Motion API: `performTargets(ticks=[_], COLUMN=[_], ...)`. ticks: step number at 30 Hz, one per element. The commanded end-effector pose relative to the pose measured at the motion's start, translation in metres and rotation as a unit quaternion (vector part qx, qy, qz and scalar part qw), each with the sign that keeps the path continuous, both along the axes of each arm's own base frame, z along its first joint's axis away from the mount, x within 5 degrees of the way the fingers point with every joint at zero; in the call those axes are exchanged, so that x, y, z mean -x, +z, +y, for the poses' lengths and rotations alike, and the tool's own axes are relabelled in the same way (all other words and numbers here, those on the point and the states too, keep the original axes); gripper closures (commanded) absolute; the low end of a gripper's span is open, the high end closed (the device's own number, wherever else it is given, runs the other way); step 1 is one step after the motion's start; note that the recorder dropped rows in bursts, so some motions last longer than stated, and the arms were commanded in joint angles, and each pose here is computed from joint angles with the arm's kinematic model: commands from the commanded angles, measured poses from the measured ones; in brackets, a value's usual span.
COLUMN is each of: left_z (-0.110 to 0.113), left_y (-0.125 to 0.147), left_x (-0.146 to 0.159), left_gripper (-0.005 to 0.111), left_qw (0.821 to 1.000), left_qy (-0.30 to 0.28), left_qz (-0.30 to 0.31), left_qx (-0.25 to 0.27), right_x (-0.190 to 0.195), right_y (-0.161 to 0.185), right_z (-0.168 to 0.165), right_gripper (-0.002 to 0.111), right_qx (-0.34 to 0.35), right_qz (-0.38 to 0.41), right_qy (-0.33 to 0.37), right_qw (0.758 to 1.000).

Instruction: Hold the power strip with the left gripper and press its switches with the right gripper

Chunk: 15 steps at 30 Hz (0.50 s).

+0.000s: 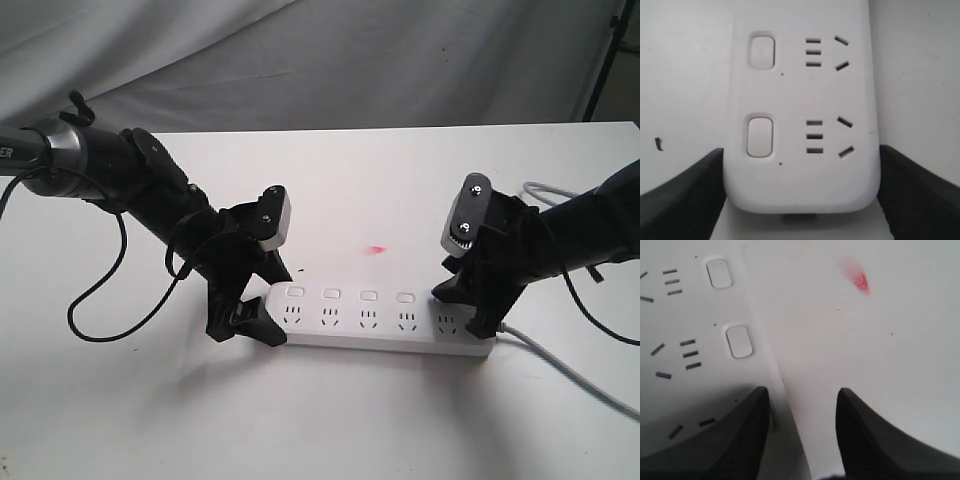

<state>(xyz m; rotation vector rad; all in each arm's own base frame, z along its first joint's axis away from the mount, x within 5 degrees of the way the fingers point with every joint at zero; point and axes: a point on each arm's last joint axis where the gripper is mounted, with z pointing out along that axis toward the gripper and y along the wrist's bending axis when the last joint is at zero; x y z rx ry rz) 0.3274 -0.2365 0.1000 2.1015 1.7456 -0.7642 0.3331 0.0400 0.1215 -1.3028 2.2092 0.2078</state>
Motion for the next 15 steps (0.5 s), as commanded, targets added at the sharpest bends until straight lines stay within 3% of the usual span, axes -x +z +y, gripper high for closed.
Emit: performTargets(ticks=[1, 7, 15], left_z=[-0.003, -0.003, -0.003], left_y=[0.003, 0.003, 0.003], left_x=[0.001, 0.001, 0.001], left_gripper=[0.04, 0.04, 0.04], left_qw=[1.0, 1.0, 1.0], left_qy=[-0.002, -0.002, -0.002], left_qz=[0.0, 0.0, 0.0], left_qx=[0.003, 0.003, 0.003], right_x=[0.005, 0.004, 0.006], right_y=[-0.02, -0.009, 0.041], right_z=[-0.002, -0.002, -0.001], right_gripper=[0.067, 0.067, 0.067], right_qx=[0.023, 0.018, 0.012], right_qz=[0.024, 0.008, -0.066], right_qy=[0.021, 0.014, 0.011], right_qw=[0.999, 1.0, 0.998])
